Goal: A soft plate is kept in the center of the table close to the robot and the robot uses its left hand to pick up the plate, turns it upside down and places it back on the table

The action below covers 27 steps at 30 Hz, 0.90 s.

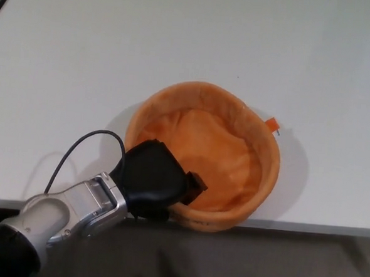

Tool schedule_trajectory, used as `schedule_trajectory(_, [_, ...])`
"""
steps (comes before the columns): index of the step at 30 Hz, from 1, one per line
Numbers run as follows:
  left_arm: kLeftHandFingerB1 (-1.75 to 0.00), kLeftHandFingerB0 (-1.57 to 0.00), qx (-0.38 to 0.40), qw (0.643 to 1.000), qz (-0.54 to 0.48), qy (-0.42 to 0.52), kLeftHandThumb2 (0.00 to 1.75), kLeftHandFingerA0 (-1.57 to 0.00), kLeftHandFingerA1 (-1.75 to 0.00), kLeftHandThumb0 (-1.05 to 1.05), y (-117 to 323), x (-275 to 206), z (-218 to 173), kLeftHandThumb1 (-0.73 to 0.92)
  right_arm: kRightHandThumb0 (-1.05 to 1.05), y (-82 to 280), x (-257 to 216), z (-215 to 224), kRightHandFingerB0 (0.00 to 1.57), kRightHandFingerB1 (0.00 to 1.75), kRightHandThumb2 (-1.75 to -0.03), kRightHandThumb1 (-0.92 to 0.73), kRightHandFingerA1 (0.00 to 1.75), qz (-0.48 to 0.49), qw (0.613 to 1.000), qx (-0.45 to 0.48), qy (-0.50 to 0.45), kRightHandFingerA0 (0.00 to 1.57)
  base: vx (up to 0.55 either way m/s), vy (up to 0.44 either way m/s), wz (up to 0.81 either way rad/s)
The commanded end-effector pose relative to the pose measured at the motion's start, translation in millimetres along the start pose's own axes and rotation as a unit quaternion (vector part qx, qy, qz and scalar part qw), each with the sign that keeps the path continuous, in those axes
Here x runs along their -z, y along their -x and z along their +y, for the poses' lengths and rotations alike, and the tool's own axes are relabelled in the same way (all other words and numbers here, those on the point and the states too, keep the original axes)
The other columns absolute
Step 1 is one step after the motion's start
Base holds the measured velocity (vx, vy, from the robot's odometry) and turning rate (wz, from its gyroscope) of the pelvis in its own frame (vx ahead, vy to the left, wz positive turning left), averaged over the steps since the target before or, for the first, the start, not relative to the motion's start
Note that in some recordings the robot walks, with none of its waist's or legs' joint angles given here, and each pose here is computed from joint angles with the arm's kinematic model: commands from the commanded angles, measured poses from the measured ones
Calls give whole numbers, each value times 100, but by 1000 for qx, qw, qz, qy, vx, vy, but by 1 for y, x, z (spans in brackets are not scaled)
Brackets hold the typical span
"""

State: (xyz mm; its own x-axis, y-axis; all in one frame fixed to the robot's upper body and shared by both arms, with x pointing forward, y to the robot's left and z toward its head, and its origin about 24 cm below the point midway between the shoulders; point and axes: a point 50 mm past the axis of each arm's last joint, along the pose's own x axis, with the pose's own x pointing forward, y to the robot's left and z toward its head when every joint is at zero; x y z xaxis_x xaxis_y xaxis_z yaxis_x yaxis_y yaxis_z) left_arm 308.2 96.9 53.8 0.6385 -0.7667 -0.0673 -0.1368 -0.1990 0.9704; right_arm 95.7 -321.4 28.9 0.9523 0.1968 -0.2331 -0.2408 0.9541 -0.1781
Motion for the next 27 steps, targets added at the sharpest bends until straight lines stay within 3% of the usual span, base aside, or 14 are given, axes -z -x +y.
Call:
schedule_trajectory(1, [-175,-78,-39,999,0,-17,63,-100,-175,-45,8,4,-5,65,-77,3,-2,-6,0,12,-69,-92,32,11,1000,-8,14,14,0,0,0])
schedule_trajectory(3, [-175,-78,-41,999,0,-12,63,-100,-175,-45,8,4,-5,65,-78,3,-2,-5,0,14,-68,-92,32,11,1000,-10,16,14,0,0,0])
schedule_trajectory(5, [-174,-81,-57,996,23,58,62,-97,-175,-42,10,2,-3,58,-77,3,-3,-5,0,10,-69,-92,32,16,1000,-14,23,15,0,0,0])
schedule_trajectory(6, [-175,-83,-78,989,45,116,63,-97,-175,-38,10,2,-1,53,-82,3,-4,-5,0,14,-109,-75,45,16,1000,-14,22,14,0,0,0])
schedule_trajectory(7, [-175,-83,-96,983,58,148,63,-97,-175,-38,10,3,1,53,-82,2,-4,-5,0,14,-109,-75,45,16,1000,-13,21,14,0,0,0])
schedule_trajectory(8, [-175,-76,-109,957,97,250,64,-92,-175,-34,10,5,8,58,-82,1,-4,-6,0,12,-109,-76,46,15,1000,-13,23,14,0,0,0])
schedule_trajectory(10, [-175,-76,-110,953,100,262,64,-92,-175,-34,11,5,9,58,-82,1,-4,-6,0,12,-109,-76,46,15,1000,-13,23,14,0,0,0])
schedule_trajectory(11, [-175,-74,-120,934,110,318,61,-90,-175,-32,12,9,17,61,-79,1,-4,-6,0,15,-67,-91,35,16,999,-9,26,19,0,0,0])
schedule_trajectory(12, [-175,-73,-128,920,112,353,62,-90,-175,-32,11,11,23,62,-82,1,-5,-7,0,12,-87,-74,41,17,999,-7,29,13,0,0,0])
schedule_trajectory(17, [-175,-74,-147,866,99,468,64,-90,-175,-33,13,19,47,61,-86,4,-5,-7,1,14,-85,-72,43,23,999,-9,25,17,0,0,0])
schedule_trajectory(18, [-175,-75,-148,860,98,479,64,-91,-175,-32,13,20,49,59,-83,4,-5,-7,0,18,-67,-90,36,24,999,-9,25,22,0,0,0])
schedule_trajectory(23, [-175,-72,-174,825,70,533,69,-95,-175,-30,11,15,65,56,-82,4,-4,-7,0,15,-67,-91,36,22,999,-13,29,23,0,0,0])
schedule_trajectory(27, [-175,-74,-204,810,46,549,63,-92,-175,-31,6,0,79,62,-79,3,-4,-8,0,16,-68,-91,38,24,999,-12,33,23,0,0,0])
